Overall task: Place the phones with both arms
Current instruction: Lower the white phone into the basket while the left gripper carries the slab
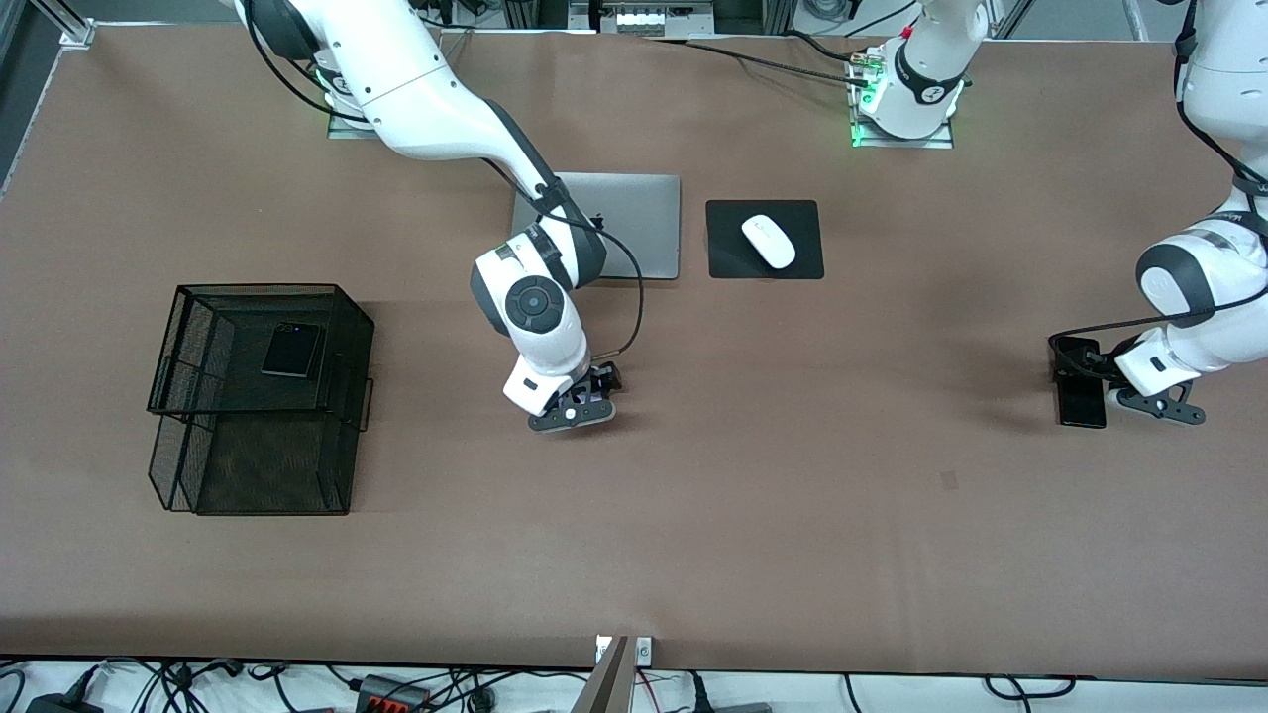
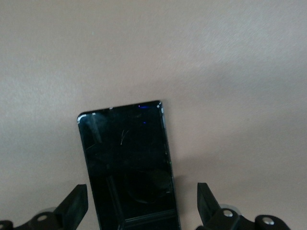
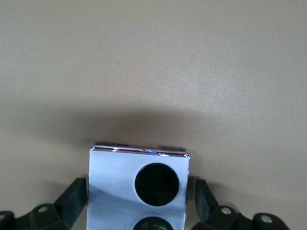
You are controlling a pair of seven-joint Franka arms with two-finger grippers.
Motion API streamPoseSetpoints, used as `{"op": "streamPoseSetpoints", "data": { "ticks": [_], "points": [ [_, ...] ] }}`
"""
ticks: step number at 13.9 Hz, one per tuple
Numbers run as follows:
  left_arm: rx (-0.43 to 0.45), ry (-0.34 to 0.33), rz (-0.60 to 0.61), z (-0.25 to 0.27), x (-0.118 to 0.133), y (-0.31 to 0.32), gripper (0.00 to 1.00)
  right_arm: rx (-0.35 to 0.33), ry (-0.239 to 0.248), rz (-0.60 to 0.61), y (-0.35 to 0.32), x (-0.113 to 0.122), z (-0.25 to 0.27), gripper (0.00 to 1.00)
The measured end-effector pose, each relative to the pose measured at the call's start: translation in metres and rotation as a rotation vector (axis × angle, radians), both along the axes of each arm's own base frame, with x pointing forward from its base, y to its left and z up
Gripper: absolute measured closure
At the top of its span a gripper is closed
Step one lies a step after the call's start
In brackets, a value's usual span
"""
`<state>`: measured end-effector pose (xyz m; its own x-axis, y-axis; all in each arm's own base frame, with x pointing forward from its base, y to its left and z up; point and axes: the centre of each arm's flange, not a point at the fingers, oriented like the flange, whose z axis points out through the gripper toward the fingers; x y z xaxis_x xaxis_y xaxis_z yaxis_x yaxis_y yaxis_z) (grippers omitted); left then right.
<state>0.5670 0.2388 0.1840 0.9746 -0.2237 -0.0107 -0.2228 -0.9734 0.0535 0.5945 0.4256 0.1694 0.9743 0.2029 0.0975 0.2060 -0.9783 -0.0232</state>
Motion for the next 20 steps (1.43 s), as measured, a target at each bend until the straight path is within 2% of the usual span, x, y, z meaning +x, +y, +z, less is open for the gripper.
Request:
{"op": "streamPoseSetpoints", "data": {
  "ticks": [1, 3, 6, 9, 13, 15, 17, 19, 20],
  "points": [
    [0.000, 0.001, 0.008, -0.002, -0.002, 0.005, 0.00, -0.001, 0.001, 0.000, 0.000, 0.000, -0.001, 0.00],
    [-0.001, 0.004, 0.021, -0.005, -0.005, 0.012, 0.00, 0.002, -0.003, 0.004, 0.003, -0.001, 0.002, 0.16],
    [-0.004, 0.003, 0.017, -0.007, -0.004, 0.009, 0.00, 0.006, -0.010, 0.006, 0.005, 0.000, 0.005, 0.16],
    [-0.008, 0.006, 0.016, -0.011, -0.003, 0.006, 0.00, -0.005, -0.028, -0.039, -0.006, 0.021, 0.036, 0.16],
    [-0.011, 0.012, 0.018, -0.016, -0.004, 0.007, 0.00, -0.129, -0.020, -0.194, -0.106, 0.085, 0.115, 0.16],
    [-0.012, 0.015, 0.017, -0.017, -0.004, 0.006, 0.01, -0.166, 0.010, -0.263, -0.156, 0.104, 0.139, 0.16],
    [-0.012, 0.014, 0.012, -0.017, -0.004, 0.006, 0.04, -0.174, 0.047, -0.301, -0.202, 0.116, 0.159, 0.16],
    [-0.011, 0.011, -0.006, -0.016, -0.003, 0.006, 0.20, -0.173, 0.069, -0.303, -0.252, 0.126, 0.178, 0.16],
    [-0.011, 0.009, -0.016, -0.015, -0.002, 0.005, 0.22, -0.174, 0.082, -0.296, -0.278, 0.129, 0.184, 0.16]
  ]
}}
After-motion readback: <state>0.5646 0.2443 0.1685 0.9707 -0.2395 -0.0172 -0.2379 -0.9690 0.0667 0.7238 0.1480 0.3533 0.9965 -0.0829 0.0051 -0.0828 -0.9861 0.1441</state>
